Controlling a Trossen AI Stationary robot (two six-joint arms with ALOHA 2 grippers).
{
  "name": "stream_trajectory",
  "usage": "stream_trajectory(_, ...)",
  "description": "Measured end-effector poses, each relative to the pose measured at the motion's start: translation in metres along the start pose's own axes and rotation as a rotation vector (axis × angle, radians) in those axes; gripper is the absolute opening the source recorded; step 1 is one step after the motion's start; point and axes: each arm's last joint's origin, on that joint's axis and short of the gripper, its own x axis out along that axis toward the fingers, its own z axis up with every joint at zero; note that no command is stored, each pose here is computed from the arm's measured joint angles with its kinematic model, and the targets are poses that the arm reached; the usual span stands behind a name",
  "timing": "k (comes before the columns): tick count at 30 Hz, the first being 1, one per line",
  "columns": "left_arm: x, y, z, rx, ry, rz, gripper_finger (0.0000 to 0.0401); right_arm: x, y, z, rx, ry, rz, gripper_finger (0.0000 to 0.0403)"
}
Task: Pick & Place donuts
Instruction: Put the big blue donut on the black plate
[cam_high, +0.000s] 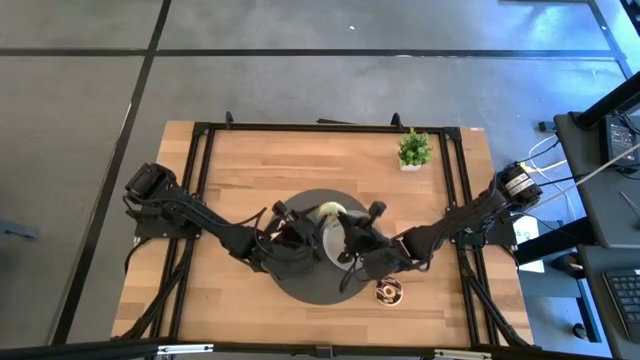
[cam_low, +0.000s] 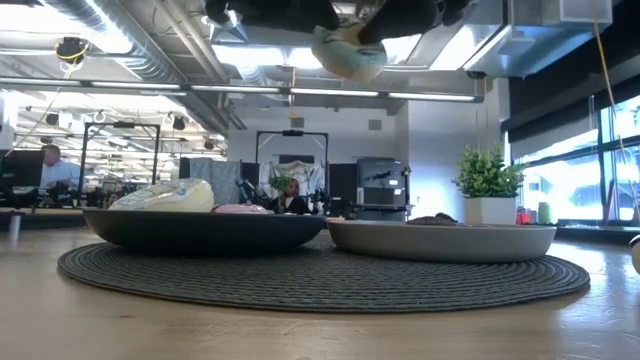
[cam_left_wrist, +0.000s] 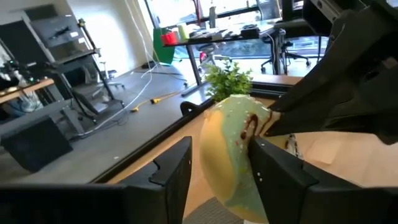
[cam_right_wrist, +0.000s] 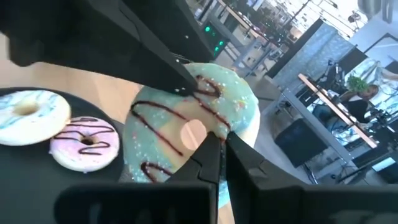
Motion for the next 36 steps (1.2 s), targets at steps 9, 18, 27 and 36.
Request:
stream_trajectory(9, 0.005, -0.002, -0.002, 0.019, 0.032, -0.142, 0.0125, -0.006, 0.003, 0.004, -0.017, -0.028, 0.013, 0.0016)
stream_trajectory(18, 0.004, -0.002, -0.002, 0.026, 0.028, -0.123, 0.0051, -0.006, 0.003, 0.004, -0.015, -0.031, 0.022, 0.0017)
stream_trajectory(27, -0.009, 0.004, 0.007, 0.048, 0.028, -0.175, 0.0012, -0.013, -0.001, 0.009, -0.020, -0.053, 0.100, 0.0092)
stream_trajectory(36, -0.020, 0.027, 0.007, -0.065, 0.265, -0.401, 0.0013, -0.057, -0.031, 0.015, 0.047, -0.053, 0.186, 0.0211)
